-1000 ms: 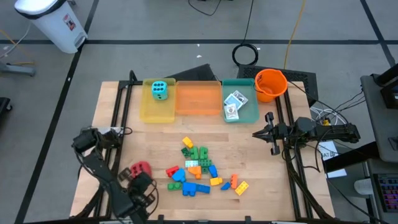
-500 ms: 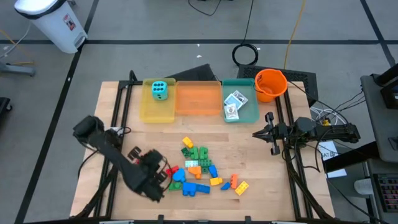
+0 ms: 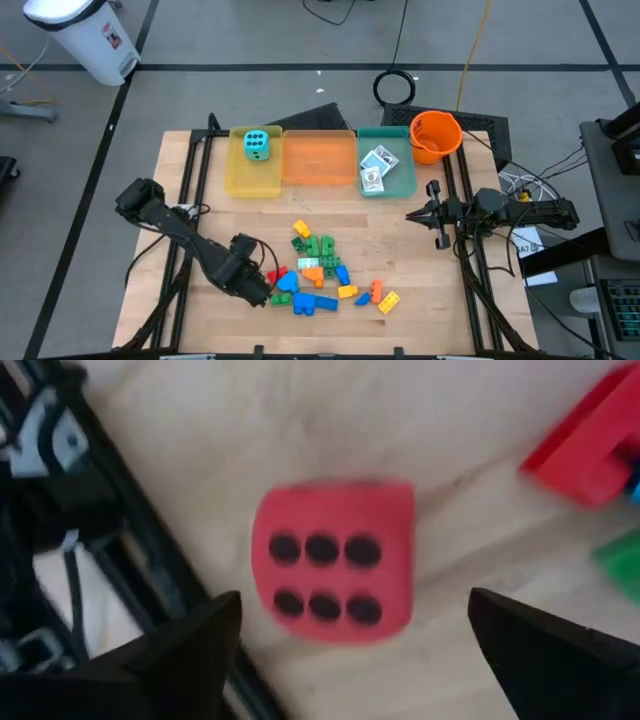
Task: Pick & Place Toys
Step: Put the red dice into the yellow bin
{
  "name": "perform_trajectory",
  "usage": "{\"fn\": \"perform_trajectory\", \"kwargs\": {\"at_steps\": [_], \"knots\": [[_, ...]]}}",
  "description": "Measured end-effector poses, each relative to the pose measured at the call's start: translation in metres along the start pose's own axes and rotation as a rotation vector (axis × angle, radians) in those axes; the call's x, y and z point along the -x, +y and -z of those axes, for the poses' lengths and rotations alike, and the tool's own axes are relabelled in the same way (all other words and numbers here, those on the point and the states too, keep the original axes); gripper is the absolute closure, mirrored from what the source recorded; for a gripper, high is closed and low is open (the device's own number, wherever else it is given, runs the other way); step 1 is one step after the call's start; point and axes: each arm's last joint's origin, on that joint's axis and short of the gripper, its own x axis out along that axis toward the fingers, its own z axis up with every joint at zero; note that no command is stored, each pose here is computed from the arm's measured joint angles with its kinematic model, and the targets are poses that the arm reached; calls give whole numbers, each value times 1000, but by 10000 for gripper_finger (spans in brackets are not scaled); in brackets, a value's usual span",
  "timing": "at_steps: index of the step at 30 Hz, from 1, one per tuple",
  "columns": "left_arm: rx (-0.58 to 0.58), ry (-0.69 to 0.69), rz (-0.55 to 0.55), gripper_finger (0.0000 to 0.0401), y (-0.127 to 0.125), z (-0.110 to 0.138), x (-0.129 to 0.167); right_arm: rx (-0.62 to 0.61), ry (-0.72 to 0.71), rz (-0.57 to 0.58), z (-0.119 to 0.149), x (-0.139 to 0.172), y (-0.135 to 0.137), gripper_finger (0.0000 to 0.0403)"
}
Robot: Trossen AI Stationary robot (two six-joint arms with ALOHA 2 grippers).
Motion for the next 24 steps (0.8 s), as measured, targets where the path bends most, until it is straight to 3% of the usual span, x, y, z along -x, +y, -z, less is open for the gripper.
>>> {"fn": "perform_trajectory", "kwargs": {"at_steps": [7, 16, 24], "knots": [[88, -18, 25, 51, -4, -2, -3, 0, 0, 0, 0, 0, 0, 403], [102, -6, 28, 56, -9, 0, -33, -1, 0, 0, 0, 0, 0, 403], [134, 37, -86, 57, 0, -1, -59, 0, 0, 0, 0, 0, 0, 403]]}}
